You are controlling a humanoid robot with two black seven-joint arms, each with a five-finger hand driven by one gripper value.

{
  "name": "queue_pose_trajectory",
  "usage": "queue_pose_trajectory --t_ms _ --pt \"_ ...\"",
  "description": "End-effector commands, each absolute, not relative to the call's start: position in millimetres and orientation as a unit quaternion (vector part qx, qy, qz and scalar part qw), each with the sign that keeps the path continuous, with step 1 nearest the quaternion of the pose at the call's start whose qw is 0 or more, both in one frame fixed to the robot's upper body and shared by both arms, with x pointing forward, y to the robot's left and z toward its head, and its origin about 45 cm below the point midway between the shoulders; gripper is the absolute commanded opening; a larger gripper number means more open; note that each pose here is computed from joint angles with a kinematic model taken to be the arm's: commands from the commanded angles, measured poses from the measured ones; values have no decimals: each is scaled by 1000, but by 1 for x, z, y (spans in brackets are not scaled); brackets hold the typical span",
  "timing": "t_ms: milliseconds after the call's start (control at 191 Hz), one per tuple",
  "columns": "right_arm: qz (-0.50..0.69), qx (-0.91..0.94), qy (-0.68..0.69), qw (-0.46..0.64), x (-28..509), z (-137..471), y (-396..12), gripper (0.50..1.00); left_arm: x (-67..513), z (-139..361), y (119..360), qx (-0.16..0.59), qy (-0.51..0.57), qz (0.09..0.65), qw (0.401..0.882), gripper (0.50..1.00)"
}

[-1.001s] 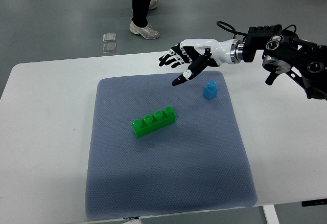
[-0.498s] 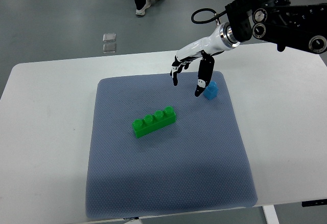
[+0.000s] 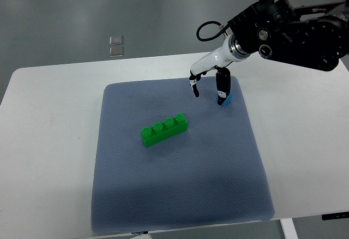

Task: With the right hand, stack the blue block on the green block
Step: 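Move the right hand over the small blue block and lower it, then close the right hand fingers around the blue block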

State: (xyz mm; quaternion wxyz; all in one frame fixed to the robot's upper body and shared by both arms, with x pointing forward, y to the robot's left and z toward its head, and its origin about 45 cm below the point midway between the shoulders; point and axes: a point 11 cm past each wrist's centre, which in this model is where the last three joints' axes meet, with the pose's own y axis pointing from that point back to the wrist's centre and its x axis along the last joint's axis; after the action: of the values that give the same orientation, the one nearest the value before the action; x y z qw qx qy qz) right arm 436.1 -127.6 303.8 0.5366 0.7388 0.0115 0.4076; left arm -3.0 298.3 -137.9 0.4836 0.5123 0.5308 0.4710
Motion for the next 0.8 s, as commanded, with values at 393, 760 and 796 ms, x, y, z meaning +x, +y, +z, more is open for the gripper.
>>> queue_pose_trajectory --t_ms 393,760,796 --pt "400 730 -81 548 466 251 -154 921 -3 -138 297 512 531 470 485 1000" --pt "413 711 -96 561 471 230 -170 911 -3 -138 297 512 531 469 485 1000" --pt "415 712 -100 558 471 227 -169 903 -3 -138 297 513 531 468 485 1000"
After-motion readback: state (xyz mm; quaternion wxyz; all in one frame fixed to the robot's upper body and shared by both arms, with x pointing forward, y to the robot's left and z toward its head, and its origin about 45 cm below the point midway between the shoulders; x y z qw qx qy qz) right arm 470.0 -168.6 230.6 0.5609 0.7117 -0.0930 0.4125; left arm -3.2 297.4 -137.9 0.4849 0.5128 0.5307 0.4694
